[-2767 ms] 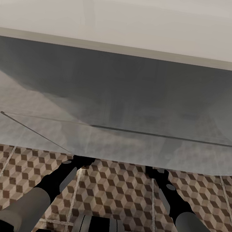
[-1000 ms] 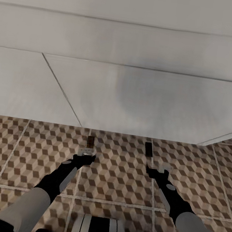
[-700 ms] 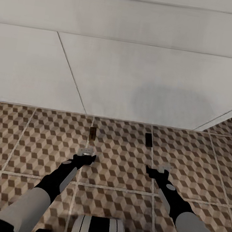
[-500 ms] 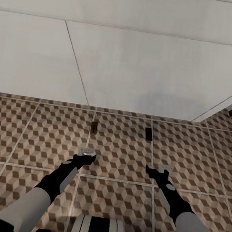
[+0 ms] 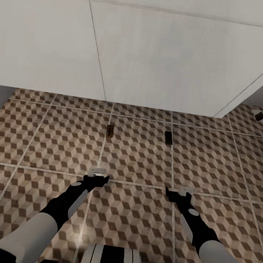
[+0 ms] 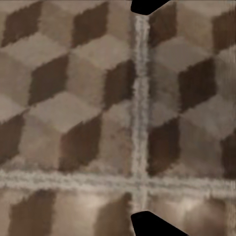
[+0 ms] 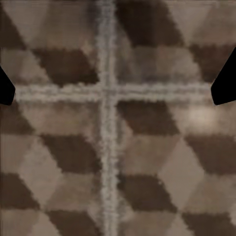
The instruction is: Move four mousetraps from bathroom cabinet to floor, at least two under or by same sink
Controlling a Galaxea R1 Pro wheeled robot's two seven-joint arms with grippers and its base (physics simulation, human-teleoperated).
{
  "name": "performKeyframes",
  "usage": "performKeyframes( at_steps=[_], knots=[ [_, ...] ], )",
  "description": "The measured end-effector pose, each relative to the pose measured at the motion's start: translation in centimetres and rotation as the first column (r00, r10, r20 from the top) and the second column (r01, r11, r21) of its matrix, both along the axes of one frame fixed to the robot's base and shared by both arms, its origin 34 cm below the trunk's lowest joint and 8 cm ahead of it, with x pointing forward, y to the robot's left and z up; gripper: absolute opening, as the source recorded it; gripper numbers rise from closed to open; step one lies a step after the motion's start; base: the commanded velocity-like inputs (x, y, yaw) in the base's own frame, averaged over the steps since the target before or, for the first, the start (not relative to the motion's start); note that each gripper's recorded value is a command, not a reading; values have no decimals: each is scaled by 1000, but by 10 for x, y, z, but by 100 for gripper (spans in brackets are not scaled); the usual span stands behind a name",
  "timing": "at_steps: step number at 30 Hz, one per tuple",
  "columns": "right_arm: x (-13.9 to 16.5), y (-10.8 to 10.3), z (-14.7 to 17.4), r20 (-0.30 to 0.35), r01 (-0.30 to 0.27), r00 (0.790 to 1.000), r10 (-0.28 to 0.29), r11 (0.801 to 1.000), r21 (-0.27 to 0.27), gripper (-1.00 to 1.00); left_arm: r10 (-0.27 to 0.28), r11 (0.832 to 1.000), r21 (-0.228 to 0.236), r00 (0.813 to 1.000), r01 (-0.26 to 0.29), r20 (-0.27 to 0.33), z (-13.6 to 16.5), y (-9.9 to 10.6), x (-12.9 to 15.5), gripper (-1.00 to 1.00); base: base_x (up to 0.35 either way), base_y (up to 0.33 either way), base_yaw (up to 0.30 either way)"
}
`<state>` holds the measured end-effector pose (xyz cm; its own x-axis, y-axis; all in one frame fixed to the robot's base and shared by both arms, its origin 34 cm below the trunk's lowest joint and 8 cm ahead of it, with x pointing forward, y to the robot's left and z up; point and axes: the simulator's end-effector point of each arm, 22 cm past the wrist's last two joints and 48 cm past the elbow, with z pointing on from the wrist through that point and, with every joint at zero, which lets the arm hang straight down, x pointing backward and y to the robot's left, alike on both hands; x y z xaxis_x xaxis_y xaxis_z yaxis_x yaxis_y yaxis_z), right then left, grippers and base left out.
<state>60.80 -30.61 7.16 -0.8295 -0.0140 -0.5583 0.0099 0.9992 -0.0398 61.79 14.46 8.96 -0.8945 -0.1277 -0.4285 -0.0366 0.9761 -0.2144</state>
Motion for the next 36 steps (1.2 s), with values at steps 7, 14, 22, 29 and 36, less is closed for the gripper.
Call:
performKeyframes(
  at_steps=[7, 14, 22, 29, 36],
  knots=[
    [0, 0, 0, 0, 0, 1000, 0, 1000, 0, 100, 0, 1000, -1, 1000, 0, 1, 0, 0, 0, 100, -58, 0, 0],
    [0, 0, 0, 0, 0, 1000, 0, 1000, 0, 100, 0, 1000, -2, 1000, 0, 1, 0, -1, 0, 100, -9, 0, 0],
    [5, 0, 7, 13, 0, 1000, 0, 1000, 0, 100, -1, 1000, -2, 1000, 1, 13, 7, -1, 5, 100, -1, 0, 0],
    [17, 0, 23, 41, 0, 999, 0, 1000, 0, 100, -2, 1000, -2, 999, 2, 42, 23, -1, 16, 100, 0, 0, 0],
    [28, 0, 39, 70, 0, 998, 0, 1000, -1, 100, -2, 1000, -3, 997, 2, 71, 40, -2, 27, 100, 0, 0, 0]
  ],
)
